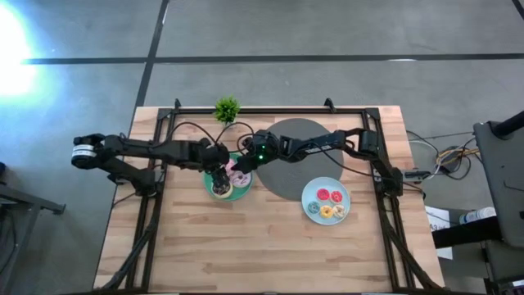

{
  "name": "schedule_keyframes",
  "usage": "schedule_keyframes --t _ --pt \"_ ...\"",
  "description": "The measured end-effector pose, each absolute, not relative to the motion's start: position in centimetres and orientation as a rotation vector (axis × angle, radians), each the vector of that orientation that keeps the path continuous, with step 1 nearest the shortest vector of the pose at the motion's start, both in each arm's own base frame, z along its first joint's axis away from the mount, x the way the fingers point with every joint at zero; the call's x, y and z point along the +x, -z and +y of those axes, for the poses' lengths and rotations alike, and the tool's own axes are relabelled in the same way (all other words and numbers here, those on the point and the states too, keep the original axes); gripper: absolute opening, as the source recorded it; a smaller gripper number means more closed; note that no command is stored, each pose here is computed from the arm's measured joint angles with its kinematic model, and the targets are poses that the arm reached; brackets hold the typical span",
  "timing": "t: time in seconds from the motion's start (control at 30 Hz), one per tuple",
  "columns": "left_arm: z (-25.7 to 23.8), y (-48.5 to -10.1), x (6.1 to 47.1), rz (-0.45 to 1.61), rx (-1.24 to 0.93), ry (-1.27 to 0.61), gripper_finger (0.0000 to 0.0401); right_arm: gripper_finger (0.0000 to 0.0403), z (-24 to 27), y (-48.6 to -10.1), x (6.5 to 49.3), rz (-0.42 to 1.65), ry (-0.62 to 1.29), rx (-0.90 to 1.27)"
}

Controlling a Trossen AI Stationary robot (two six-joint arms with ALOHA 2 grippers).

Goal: Pick & Place donuts
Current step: Return to Home Position

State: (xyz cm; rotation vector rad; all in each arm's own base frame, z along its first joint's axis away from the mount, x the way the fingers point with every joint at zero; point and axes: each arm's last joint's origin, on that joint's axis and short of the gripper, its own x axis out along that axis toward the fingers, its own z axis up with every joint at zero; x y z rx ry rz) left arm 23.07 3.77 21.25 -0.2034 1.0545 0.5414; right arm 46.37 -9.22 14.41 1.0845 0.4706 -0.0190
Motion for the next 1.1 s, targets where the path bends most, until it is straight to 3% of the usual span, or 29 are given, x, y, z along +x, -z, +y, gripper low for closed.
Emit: schedule_keyframes --t 0.33,0.57,0.7,0.83,1.1 --pt "2.7 -23.9 22.1 1.138 -0.187 -0.486 0.022 0.0034 -9.1 -16.2 46.1 0.452 -0.05 0.996" --pt "-0.8 -27.1 20.9 0.942 -0.291 -0.339 0.022 0.0034 -6.1 -21.1 44.2 0.406 -0.212 0.779" --pt "-3.3 -28.5 19.7 0.777 -0.368 -0.232 0.022 0.0034 -3.9 -22.6 40.4 0.435 -0.196 0.686" --pt "-4.7 -28.7 18.5 0.688 -0.397 -0.156 0.022 0.0033 -3.1 -22.0 35.1 0.484 -0.132 0.737" --pt "-4.3 -28.1 16.6 0.696 -0.548 -0.244 0.022 0.0033 -2.1 -24.0 25.3 0.533 0.123 0.866"
